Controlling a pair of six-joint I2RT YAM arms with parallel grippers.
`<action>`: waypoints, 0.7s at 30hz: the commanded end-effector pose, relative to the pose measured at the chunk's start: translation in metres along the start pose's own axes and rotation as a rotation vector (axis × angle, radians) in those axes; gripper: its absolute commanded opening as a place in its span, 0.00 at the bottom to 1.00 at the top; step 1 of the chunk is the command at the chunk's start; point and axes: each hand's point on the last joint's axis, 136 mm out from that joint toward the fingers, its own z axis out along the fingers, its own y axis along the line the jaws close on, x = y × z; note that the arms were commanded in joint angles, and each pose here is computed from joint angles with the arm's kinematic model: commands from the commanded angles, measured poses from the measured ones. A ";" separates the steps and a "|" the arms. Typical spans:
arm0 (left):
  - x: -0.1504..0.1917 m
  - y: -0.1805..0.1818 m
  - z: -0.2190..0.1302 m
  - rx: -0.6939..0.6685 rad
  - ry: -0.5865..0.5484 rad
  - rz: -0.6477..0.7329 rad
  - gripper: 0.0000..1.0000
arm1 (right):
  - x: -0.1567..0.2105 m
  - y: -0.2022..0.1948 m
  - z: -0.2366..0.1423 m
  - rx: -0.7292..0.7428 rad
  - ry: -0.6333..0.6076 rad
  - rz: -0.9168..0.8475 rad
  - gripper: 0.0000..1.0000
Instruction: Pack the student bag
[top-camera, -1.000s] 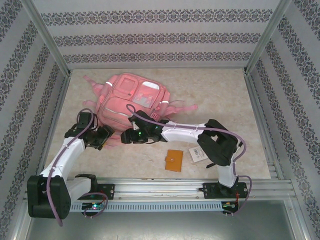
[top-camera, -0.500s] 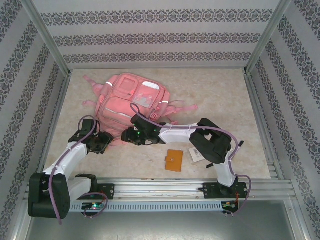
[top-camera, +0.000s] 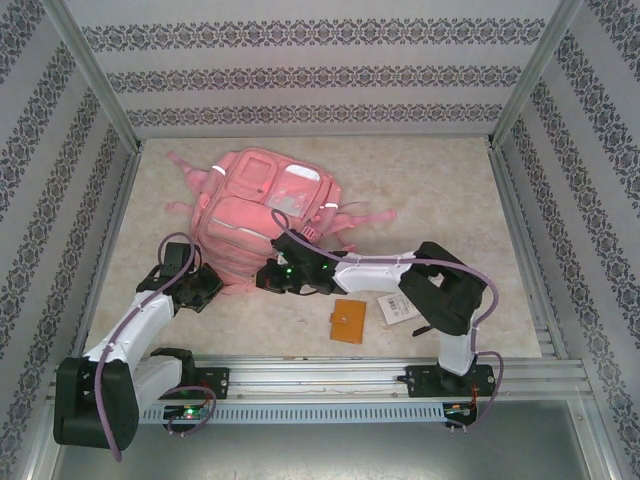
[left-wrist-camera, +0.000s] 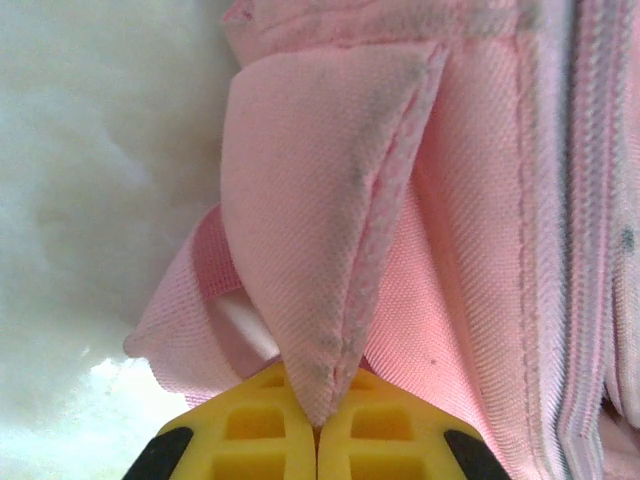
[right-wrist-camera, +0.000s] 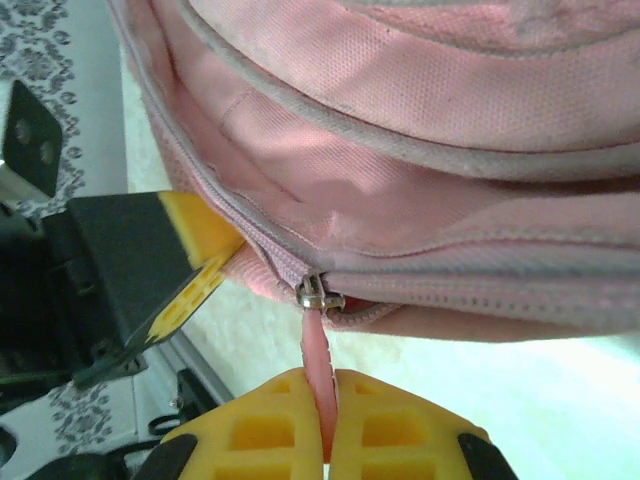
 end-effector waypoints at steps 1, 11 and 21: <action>-0.022 0.024 -0.008 -0.140 -0.115 0.048 0.00 | 0.009 -0.047 -0.024 0.100 0.044 0.048 0.00; -0.064 0.042 -0.028 -0.229 -0.227 0.055 0.00 | 0.006 -0.087 -0.060 0.035 0.140 0.211 0.03; -0.053 0.002 -0.038 -0.011 -0.121 0.002 0.49 | 0.000 -0.038 -0.071 -0.064 0.176 -0.042 0.31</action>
